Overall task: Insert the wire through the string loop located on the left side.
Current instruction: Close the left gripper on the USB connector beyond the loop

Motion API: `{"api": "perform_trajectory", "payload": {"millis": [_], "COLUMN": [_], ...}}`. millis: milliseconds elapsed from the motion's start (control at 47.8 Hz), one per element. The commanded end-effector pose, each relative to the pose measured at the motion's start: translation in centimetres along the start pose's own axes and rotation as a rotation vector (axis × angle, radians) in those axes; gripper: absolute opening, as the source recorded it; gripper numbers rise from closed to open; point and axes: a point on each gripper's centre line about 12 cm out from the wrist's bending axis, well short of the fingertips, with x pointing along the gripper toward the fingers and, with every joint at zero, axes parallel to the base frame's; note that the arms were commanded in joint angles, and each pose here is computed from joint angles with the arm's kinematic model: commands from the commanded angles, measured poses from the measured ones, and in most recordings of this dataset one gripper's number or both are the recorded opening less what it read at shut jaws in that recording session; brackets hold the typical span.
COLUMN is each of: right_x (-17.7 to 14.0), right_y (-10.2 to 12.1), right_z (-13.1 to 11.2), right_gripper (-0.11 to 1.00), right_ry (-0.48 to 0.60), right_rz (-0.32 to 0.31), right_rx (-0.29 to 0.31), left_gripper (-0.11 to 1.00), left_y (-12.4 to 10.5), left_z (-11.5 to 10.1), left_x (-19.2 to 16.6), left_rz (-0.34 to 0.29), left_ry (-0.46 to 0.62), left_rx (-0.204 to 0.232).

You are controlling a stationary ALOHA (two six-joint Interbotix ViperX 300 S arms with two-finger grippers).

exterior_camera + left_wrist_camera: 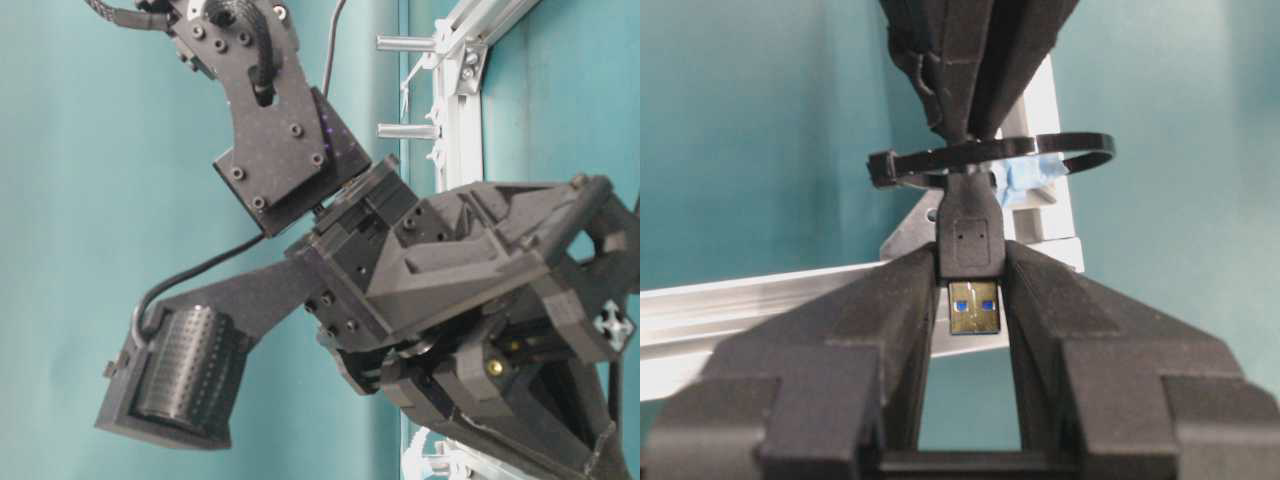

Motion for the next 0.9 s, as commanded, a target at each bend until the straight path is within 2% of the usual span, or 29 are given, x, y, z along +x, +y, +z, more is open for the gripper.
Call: {"api": "perform_trajectory", "payload": {"millis": [0, 167, 209, 272, 439, 523, 585, 878], "right_x": [-0.6, -0.6, -0.6, -0.6, -0.6, -0.6, -0.6, -0.61], "right_y": [0.28, 0.29, 0.35, 0.26, 0.38, 0.33, 0.41, 0.42], "right_z": [1.18, 1.21, 1.25, 1.26, 1.1, 0.98, 0.99, 0.91], "right_gripper": [0.09, 0.09, 0.12, 0.27, 0.77, 0.92, 0.96, 0.95], "right_ry": [-0.026, -0.024, -0.027, -0.028, -0.018, -0.012, -0.012, -0.009], "right_rz": [0.006, 0.007, 0.007, 0.005, 0.01, 0.011, 0.012, 0.013], "right_rx": [-0.006, -0.005, -0.004, 0.001, 0.019, 0.037, 0.046, 0.049], "left_gripper": [0.21, 0.21, 0.21, 0.21, 0.21, 0.21, 0.21, 0.21], "left_y": [-0.22, -0.23, -0.23, -0.23, -0.23, -0.25, -0.24, -0.29], "left_z": [1.12, 1.15, 1.18, 1.18, 1.18, 1.27, 1.21, 1.2], "left_x": [-0.44, -0.48, -0.51, -0.51, -0.51, -0.55, -0.55, -0.55], "left_rz": [-0.007, -0.008, -0.008, -0.008, -0.008, -0.009, -0.008, -0.01], "left_ry": [-0.039, -0.041, -0.042, -0.042, -0.042, -0.045, -0.044, -0.043], "left_rx": [-0.001, -0.001, -0.001, -0.001, -0.003, -0.003, -0.003, -0.002]}}
